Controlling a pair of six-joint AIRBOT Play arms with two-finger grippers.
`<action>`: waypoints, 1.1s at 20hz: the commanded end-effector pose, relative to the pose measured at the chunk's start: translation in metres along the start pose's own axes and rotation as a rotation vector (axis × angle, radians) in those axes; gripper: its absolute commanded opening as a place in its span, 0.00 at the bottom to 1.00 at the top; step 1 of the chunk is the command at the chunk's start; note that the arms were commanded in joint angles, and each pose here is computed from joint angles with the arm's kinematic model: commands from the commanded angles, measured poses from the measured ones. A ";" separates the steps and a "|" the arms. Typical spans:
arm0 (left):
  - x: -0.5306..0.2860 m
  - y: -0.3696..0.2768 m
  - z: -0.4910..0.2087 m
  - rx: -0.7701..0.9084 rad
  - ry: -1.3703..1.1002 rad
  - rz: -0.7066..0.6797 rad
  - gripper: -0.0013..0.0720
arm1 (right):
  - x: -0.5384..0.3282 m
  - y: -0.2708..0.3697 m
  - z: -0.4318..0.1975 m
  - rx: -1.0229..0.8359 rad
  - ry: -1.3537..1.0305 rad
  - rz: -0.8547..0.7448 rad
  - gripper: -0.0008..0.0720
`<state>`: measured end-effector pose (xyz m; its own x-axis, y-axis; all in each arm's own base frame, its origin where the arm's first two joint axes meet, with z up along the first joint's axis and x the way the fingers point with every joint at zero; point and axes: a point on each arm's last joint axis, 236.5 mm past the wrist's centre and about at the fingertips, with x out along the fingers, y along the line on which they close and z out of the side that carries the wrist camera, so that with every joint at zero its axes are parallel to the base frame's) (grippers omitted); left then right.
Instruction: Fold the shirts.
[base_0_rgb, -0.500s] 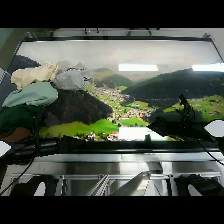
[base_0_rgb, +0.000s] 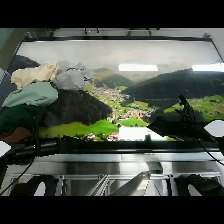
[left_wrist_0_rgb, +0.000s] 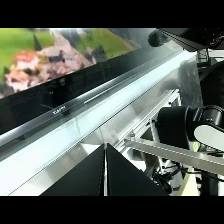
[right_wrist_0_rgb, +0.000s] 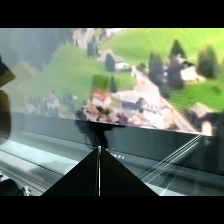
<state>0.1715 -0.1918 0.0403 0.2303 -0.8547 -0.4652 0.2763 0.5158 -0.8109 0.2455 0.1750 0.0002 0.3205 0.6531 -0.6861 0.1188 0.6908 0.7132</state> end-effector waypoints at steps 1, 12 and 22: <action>0.000 0.000 0.000 0.001 0.000 -0.001 0.04 | 0.000 0.000 0.000 0.002 0.002 0.001 0.04; 0.000 0.018 0.034 0.017 -0.142 0.086 0.04 | 0.011 -0.010 0.017 0.006 -0.043 -0.019 0.04; -0.164 0.132 0.217 -0.067 -0.397 0.516 0.98 | -0.044 0.016 0.124 -0.231 -0.301 -0.027 0.77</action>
<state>0.3349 -0.0452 0.0865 0.6196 -0.5086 -0.5978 0.1055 0.8087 -0.5787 0.3244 0.1425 0.0377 0.5121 0.5784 -0.6350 -0.0444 0.7561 0.6529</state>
